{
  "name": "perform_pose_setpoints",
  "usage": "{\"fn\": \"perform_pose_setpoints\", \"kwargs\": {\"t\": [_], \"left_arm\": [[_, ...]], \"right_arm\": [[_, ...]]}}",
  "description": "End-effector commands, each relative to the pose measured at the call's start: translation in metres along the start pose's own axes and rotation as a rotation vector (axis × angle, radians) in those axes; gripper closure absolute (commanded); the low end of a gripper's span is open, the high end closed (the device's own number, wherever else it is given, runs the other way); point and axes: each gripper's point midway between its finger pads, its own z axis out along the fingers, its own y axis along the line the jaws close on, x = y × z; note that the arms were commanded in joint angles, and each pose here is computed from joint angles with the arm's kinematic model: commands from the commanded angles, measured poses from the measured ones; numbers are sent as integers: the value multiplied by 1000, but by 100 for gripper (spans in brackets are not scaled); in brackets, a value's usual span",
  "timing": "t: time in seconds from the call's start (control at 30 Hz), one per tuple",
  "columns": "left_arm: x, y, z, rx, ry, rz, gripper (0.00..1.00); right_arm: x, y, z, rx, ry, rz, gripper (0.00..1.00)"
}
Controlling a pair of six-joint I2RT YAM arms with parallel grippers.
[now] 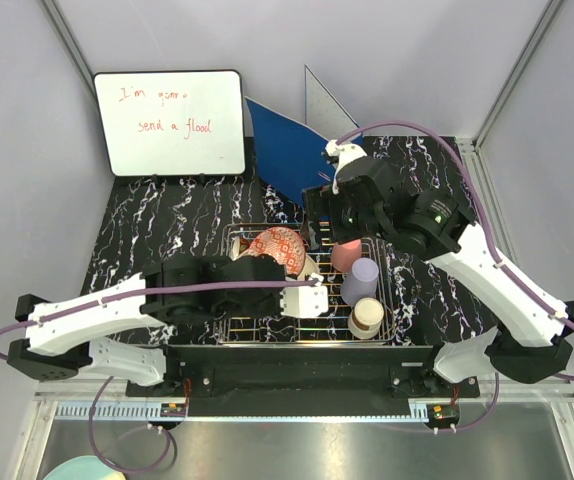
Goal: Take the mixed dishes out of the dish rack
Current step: Pick up the bowl from the dish rack.
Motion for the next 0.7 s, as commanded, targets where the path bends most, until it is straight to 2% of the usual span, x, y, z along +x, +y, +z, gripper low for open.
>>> {"fn": "perform_pose_setpoints", "kwargs": {"t": [0.0,0.3,0.43,0.53,0.57,0.63,0.67], "left_arm": [[-22,19,-12,-72,-75,22,100],[-29,19,-8,-66,-80,39,100],[-32,18,-7,-64,-86,39,100],[-36,18,-8,-61,-99,36,100],[-36,17,-7,-62,-99,35,100],[-35,17,-7,-61,-97,34,100],[-35,17,-7,-62,-98,34,100]], "right_arm": [[9,19,-3,-91,63,4,9],[23,27,11,-121,121,1,11],[29,26,22,-113,147,-10,16],[35,24,30,-98,167,-13,27],[36,24,32,-95,167,-16,36],[38,23,33,-94,167,-13,46],[40,22,35,-93,173,-14,57]]}}
